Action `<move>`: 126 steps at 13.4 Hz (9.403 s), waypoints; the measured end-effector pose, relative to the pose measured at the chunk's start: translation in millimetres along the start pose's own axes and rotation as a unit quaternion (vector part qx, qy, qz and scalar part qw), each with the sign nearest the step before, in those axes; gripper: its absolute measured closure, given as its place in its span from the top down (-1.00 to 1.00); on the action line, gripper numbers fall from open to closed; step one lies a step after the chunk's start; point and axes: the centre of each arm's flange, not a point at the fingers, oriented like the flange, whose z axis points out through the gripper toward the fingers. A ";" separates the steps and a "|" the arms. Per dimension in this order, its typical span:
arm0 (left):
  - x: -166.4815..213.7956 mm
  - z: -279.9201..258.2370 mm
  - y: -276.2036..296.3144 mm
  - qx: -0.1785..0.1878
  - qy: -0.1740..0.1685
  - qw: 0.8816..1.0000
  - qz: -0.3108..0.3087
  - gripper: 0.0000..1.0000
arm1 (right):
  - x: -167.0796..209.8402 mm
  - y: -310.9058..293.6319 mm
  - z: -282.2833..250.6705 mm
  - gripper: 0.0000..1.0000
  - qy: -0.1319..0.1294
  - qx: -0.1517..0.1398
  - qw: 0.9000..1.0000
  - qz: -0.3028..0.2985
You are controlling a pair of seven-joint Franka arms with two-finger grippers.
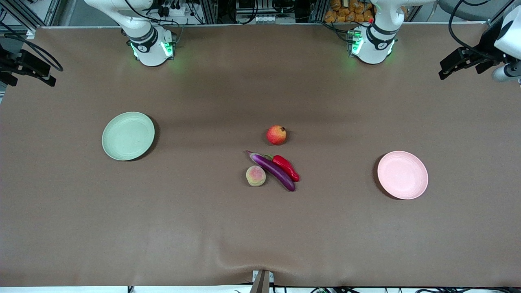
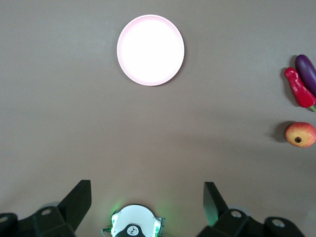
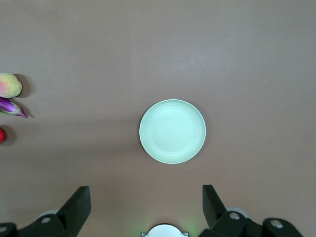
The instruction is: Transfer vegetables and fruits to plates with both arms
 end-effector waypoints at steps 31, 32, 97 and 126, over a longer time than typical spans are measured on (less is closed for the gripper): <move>40.4 411.7 366.8 -0.119 0.009 0.926 -0.359 1.00 | -1.5 8.0 3.6 1.00 -0.011 0.000 1.000 0.008; 43.4 416.3 369.0 -0.129 0.011 0.924 -0.360 1.00 | -1.6 8.0 3.7 1.00 -0.011 0.000 1.000 0.008; 207.1 376.9 -37.3 0.023 -0.026 0.990 -0.136 1.00 | 115.3 -422.2 454.8 1.00 -0.005 0.129 0.908 0.398; 44.4 407.5 454.3 -0.055 0.008 0.926 -0.373 1.00 | 79.2 -23.9 347.3 0.61 -0.153 0.018 0.977 0.148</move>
